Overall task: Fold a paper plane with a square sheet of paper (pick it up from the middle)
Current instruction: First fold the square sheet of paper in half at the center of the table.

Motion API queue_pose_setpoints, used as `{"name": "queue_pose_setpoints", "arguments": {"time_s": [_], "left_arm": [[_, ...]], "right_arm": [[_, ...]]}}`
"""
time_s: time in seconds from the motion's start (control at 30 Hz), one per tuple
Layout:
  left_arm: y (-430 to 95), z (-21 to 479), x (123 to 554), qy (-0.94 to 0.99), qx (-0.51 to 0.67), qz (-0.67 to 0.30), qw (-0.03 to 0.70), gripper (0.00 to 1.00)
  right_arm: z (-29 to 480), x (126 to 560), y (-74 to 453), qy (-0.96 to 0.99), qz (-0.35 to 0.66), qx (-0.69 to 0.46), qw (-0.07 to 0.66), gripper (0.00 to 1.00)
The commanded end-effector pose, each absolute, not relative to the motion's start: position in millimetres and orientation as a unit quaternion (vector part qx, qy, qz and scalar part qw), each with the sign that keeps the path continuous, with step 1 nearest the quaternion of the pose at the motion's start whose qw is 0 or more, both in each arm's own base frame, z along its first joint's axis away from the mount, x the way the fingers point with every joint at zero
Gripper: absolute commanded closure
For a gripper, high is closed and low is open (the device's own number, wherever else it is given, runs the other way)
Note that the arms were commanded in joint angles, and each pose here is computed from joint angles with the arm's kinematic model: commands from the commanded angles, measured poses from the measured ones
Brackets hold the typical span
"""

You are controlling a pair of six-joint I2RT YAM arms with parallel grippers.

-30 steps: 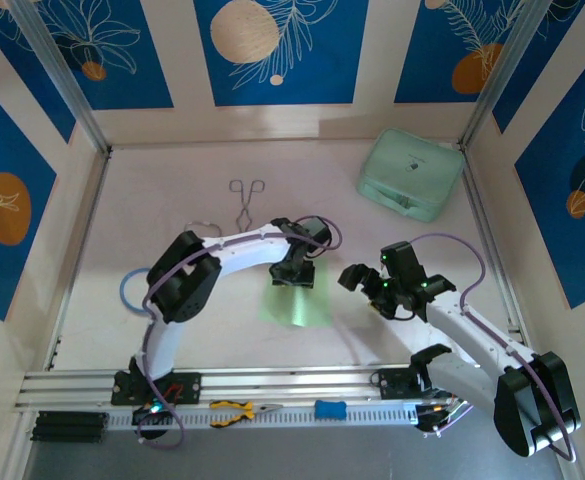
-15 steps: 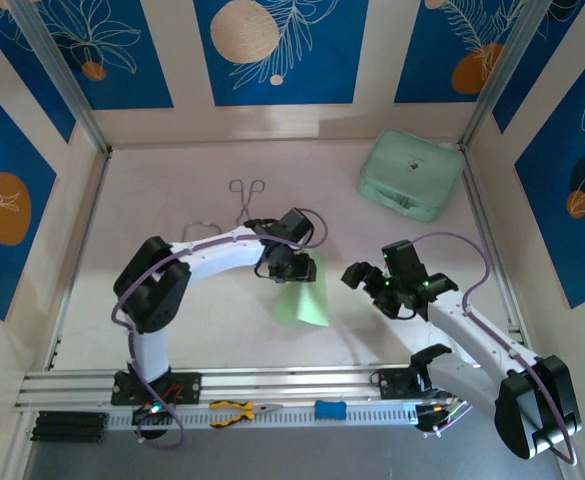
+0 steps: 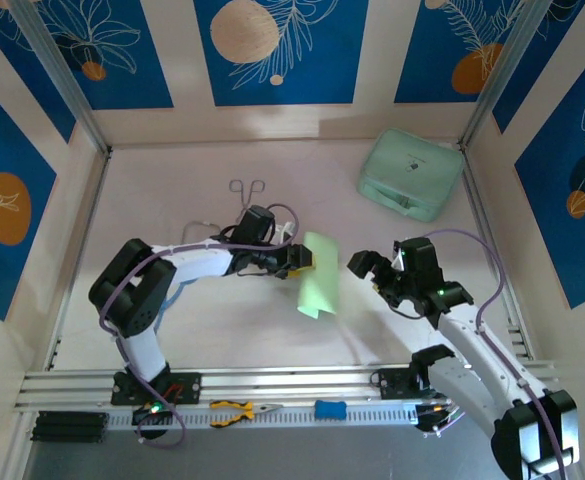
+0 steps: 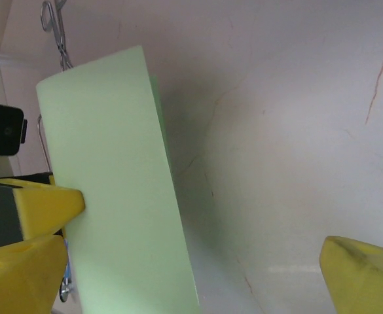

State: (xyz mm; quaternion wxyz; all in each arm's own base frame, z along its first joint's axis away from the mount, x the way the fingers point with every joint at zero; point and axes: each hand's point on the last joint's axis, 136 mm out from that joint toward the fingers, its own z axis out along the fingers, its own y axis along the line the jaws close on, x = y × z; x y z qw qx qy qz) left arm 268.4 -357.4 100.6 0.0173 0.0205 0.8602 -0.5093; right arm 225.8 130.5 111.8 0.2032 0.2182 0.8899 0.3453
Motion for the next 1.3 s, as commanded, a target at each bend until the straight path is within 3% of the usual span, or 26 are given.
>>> {"name": "queue_pose_setpoints", "arguments": {"time_s": [0.0, 0.27, 0.8, 1.1, 1.27], "left_arm": [[-363, 115, 274, 0.83, 0.025, -0.556, 0.022, 0.58], [-355, 78, 268, 0.847, 0.01, -0.531, 0.006, 0.58], [-342, 48, 262, 0.875, 0.005, -0.484, 0.004, 0.56], [-325, 43, 263, 0.905, 0.017, -0.425, 0.024, 0.43], [-316, 44, 261, 0.916, 0.025, -0.4, 0.034, 0.4]], "right_arm": [[114, 221, 148, 0.885, 0.39, 0.182, 0.178, 0.01], [106, 221, 148, 0.888, 0.383, 0.197, 0.163, 0.07], [96, 222, 164, 0.889, 0.397, 0.178, 0.139, 0.07], [98, 219, 173, 0.885, 0.414, 0.159, 0.143, 0.07], [93, 216, 178, 0.89, 0.409, 0.152, 0.133, 0.07]]}}
